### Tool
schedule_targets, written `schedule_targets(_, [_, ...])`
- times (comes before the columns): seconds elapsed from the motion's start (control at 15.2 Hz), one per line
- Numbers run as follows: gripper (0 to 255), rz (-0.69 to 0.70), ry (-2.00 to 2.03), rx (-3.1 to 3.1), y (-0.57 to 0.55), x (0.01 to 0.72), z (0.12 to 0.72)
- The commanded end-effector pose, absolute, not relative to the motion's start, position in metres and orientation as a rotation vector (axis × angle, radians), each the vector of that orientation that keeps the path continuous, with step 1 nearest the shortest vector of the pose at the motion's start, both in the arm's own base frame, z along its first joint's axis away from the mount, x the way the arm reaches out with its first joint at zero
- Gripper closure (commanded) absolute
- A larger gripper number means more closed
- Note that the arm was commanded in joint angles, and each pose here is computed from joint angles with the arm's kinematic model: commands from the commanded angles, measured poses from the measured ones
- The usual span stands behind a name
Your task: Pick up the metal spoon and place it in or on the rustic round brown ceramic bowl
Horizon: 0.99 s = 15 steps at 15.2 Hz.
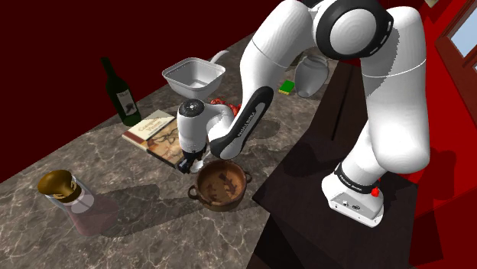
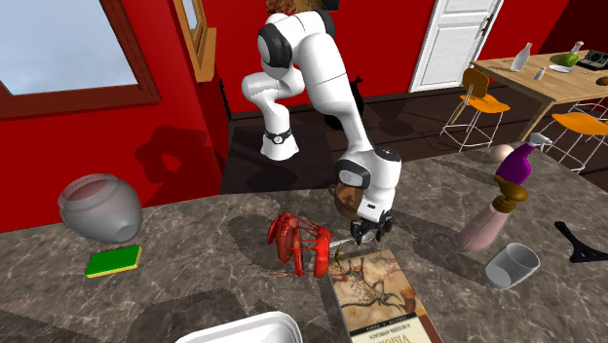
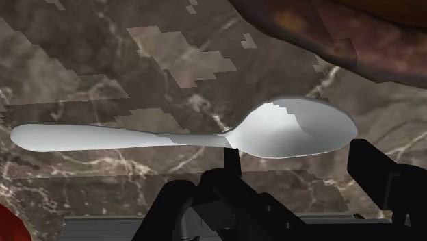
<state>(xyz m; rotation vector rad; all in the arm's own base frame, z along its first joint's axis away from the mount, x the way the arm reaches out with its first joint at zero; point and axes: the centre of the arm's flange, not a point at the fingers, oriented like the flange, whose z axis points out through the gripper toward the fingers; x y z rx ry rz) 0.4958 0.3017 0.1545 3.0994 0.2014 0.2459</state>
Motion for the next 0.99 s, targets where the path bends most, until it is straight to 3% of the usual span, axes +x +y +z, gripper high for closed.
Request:
schedule_targets(0.0, [255,0.246,0.201,3.099,0.302,0.496,0.154])
schedule_targets(0.4, [255,0.246,0.201,3.099,0.302,0.496,0.154])
schedule_targets(0.92, [255,0.246,0.201,3.099,0.302,0.496,0.197])
